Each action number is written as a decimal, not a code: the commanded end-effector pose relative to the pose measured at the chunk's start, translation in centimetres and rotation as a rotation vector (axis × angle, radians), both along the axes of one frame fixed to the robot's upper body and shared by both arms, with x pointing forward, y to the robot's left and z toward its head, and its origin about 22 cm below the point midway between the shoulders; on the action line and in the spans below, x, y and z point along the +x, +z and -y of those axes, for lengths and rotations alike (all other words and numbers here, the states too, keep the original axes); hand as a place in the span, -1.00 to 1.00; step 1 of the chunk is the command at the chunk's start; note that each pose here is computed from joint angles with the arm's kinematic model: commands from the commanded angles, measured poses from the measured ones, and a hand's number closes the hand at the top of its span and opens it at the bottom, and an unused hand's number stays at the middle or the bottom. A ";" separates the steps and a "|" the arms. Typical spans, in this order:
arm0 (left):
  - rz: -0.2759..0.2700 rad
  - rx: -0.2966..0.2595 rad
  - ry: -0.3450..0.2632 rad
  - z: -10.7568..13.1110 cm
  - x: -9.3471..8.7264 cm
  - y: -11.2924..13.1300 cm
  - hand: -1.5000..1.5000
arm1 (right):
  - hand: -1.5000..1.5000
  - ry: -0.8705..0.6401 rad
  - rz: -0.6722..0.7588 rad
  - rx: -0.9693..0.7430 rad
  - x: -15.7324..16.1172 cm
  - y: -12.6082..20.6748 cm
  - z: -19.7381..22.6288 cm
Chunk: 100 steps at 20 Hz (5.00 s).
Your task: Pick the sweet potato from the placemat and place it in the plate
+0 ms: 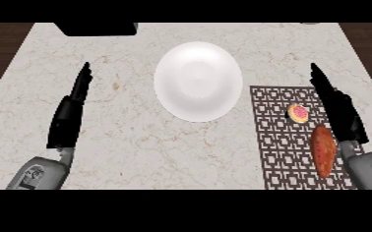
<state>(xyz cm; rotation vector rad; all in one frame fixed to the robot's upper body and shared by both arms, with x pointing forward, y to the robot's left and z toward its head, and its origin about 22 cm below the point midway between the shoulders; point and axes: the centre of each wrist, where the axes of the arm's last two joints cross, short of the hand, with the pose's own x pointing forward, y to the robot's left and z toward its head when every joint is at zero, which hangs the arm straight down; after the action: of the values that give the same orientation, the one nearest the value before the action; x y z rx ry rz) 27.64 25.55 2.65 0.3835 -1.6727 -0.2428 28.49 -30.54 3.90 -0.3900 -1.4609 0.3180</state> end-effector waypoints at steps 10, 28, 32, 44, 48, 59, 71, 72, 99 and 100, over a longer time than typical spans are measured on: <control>-0.165 -0.197 -0.026 -3.0 -2.5 -3.3 0.00 | -1.00 -0.601 0.216 0.095 -0.2 -3.1 -0.3; -0.160 -0.200 -0.036 -4.9 -3.7 -6.0 0.00 | -1.00 -0.626 0.043 -0.294 -12.6 -2.5 -0.2; -0.168 -0.194 -0.035 -3.8 -2.1 -4.3 0.00 | -1.00 -0.550 -0.165 -0.392 -12.5 -0.3 0.3; -0.174 -0.202 -0.075 -5.7 -3.6 -4.7 0.00 | -1.00 -0.559 -0.474 -0.424 -9.5 4.6 -1.3; -0.171 -0.198 -0.073 -4.4 -2.9 -3.6 0.00 | -1.00 -0.534 -0.576 -0.473 -10.3 1.1 -1.7; -0.168 -0.209 -0.058 -5.8 -1.4 -5.2 0.00 | -1.00 -0.497 -0.637 -0.456 -7.2 -0.4 -1.8; -0.161 -0.197 -0.060 -3.7 -3.4 -6.7 0.00 | 1.00 -0.465 -0.673 -0.422 -6.6 -5.5 1.9; -0.187 -0.213 -0.065 -2.9 -2.0 -5.8 0.00 | 1.00 -0.401 -0.670 -0.453 -5.7 -5.7 1.5; -0.194 -0.202 -0.015 -5.1 -3.8 -5.7 0.00 | 1.00 -0.797 -0.321 -0.607 -17.5 -3.2 -17.9; -0.194 -0.195 -0.027 -6.3 -3.1 -5.2 0.00 | 1.00 -0.819 -0.279 -0.604 -17.4 -2.0 -18.3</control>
<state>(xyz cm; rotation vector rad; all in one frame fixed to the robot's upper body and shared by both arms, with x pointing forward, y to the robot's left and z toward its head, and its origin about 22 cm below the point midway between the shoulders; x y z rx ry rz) 24.36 31.49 -2.55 0.1884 -1.4969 -0.1217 12.18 -14.98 -0.59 -1.2689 -0.8192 0.2918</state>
